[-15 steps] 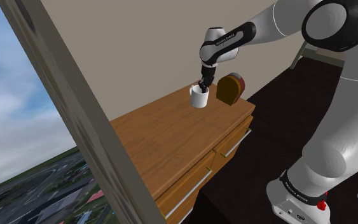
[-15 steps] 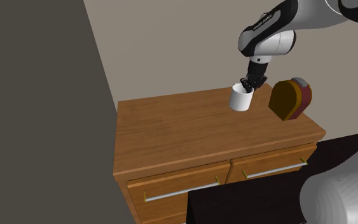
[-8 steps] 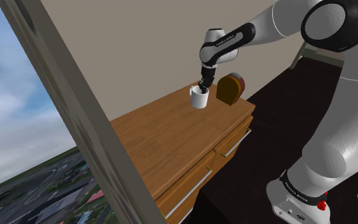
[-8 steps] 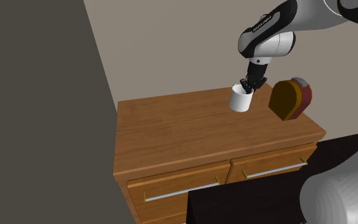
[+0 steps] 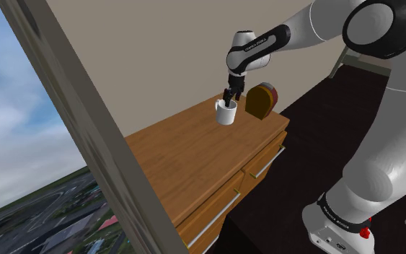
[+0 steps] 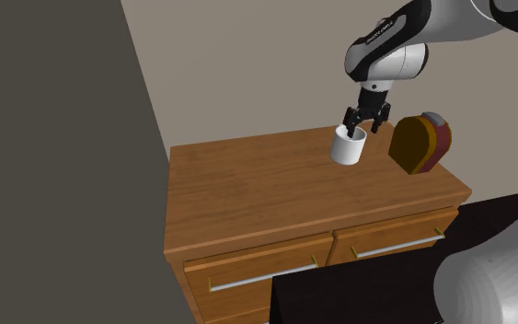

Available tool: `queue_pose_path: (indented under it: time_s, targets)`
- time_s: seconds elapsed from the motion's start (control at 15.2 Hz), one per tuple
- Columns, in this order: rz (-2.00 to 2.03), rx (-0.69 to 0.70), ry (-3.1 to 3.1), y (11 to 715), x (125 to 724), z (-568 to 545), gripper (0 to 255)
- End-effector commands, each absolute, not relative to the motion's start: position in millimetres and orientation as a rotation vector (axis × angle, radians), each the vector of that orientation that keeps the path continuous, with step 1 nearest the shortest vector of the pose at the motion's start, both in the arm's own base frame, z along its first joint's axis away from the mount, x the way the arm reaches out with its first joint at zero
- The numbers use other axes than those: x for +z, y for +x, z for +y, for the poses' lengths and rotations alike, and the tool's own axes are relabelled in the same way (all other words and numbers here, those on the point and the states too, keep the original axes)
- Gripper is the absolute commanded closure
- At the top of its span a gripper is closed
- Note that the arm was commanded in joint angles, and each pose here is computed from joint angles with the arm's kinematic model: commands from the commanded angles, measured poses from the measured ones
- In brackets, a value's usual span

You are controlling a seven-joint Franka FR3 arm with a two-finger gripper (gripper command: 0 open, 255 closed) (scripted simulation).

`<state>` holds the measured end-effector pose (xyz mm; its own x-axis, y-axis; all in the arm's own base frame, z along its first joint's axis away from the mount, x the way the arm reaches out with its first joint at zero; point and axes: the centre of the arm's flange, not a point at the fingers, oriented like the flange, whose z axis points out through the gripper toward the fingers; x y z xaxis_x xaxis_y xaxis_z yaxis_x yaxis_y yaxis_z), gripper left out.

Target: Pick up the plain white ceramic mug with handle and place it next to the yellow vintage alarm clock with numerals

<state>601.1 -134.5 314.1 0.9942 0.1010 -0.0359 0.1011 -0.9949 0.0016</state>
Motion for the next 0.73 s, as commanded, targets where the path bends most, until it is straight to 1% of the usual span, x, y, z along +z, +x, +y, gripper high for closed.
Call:
queue_pose_path:
  time_s: [0.0,0.13,0.66]
  targets:
    - [0.159,-0.056,3.134,601.5,334.9,-134.5,0]
    - [0.159,-0.056,3.134,602.3,358.5,-134.4,0]
    - [0.159,-0.056,3.134,602.3,358.5,-134.4,0]
